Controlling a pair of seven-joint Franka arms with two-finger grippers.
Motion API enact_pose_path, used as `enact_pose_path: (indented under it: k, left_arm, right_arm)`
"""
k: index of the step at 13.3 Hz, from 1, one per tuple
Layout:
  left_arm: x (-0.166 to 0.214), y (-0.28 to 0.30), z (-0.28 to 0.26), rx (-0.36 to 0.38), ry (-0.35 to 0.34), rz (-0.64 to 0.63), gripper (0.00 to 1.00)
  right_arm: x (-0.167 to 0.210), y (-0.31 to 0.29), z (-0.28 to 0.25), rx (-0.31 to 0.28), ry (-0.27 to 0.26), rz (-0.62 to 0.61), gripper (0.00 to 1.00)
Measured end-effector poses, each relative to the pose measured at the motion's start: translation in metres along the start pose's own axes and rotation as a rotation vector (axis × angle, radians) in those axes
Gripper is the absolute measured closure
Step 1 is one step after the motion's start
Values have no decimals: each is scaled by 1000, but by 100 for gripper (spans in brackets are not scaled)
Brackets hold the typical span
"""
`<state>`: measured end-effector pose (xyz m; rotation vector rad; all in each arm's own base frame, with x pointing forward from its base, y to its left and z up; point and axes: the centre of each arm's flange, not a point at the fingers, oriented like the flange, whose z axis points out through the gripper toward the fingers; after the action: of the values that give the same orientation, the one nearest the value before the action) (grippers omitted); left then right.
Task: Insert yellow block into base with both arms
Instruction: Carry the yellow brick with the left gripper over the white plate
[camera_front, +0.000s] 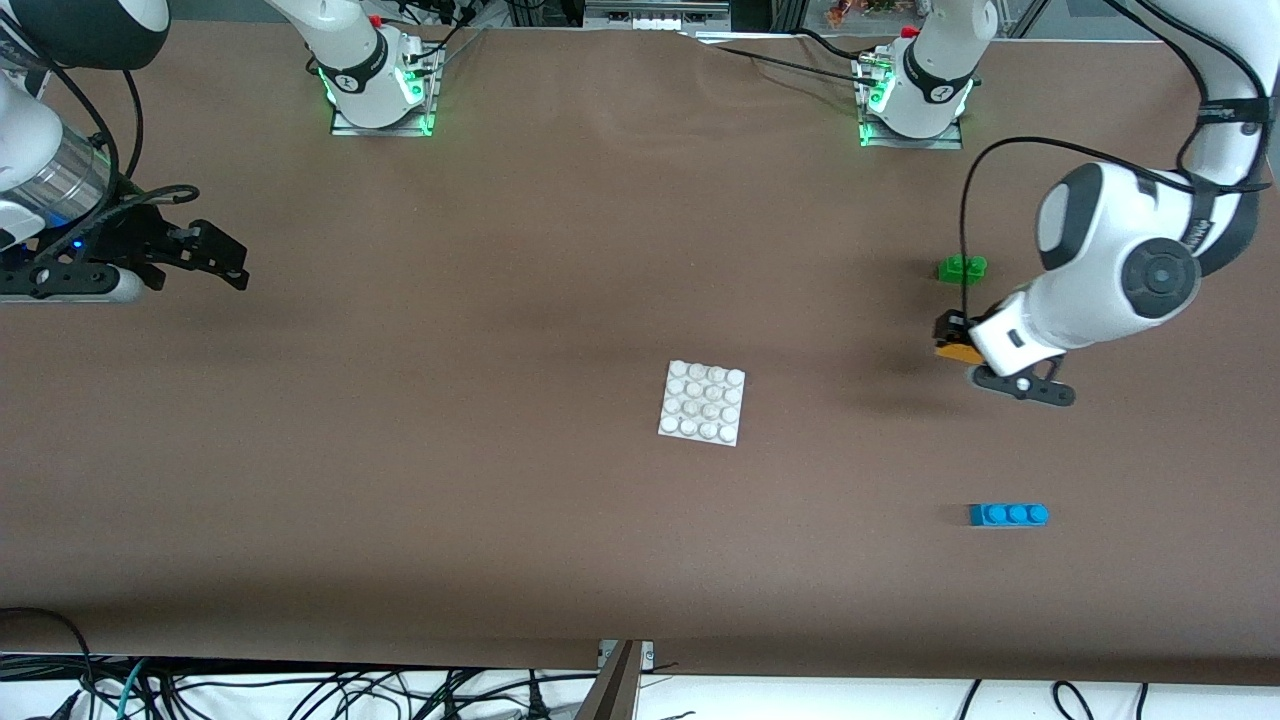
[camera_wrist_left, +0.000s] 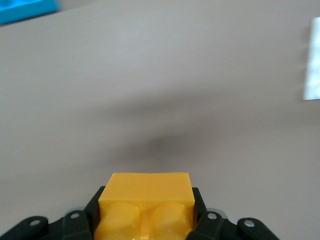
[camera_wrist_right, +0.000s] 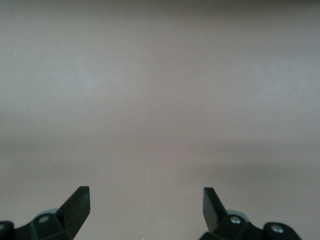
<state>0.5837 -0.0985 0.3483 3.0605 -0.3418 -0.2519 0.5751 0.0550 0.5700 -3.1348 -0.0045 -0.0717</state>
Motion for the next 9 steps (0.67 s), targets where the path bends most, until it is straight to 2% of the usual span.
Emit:
enact_pose_path:
  k: [3, 6, 9]
  left_arm:
    - [14, 101, 5, -8, 4, 14, 32]
    - [45, 187, 18, -52, 13, 25, 32]
    - [78, 240, 60, -39, 7, 13, 32]
  right_arm:
    - [1, 0, 2, 0, -3, 0, 0]
    - [2, 0, 2, 0, -3, 0, 0]
    - [2, 0, 2, 0, -4, 0, 0]
